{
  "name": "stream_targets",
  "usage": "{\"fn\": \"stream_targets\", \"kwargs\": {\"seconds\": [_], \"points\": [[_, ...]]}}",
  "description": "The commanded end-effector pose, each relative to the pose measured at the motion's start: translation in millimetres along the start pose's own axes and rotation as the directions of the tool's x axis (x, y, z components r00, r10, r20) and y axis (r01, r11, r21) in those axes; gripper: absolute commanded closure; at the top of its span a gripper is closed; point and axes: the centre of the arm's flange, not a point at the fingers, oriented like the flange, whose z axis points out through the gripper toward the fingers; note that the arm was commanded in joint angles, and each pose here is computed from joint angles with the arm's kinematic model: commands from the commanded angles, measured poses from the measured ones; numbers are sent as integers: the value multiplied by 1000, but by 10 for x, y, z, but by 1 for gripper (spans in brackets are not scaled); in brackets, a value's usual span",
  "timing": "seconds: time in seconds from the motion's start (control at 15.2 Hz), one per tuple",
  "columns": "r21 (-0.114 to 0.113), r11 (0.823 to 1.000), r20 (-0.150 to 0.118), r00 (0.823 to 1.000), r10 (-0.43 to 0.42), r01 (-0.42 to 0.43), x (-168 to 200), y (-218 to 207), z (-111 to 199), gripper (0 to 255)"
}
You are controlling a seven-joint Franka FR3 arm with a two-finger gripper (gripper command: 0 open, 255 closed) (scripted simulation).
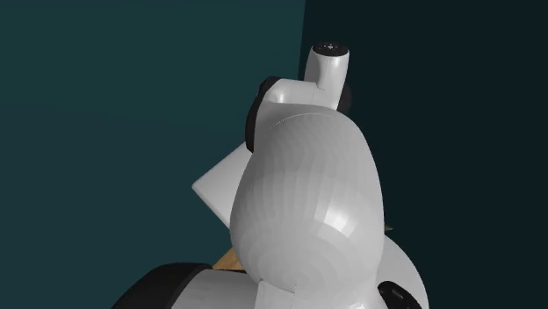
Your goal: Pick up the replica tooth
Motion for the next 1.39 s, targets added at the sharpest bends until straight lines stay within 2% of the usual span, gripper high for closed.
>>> {"fn": "stream_targets", "kwargs": {"seconds": [0.0, 0.07, 0.66, 1.32], "points": [[0, 1000, 0, 1000, 0, 0, -3, 0, 21, 0], [-1, 1000, 0, 1000, 0, 0, -5, -1, 19, 255], [0, 1000, 0, 1000, 0, 0, -3, 0, 21, 255], [0, 1000, 0, 1000, 0, 0, -2, 37, -505, 255]]}}
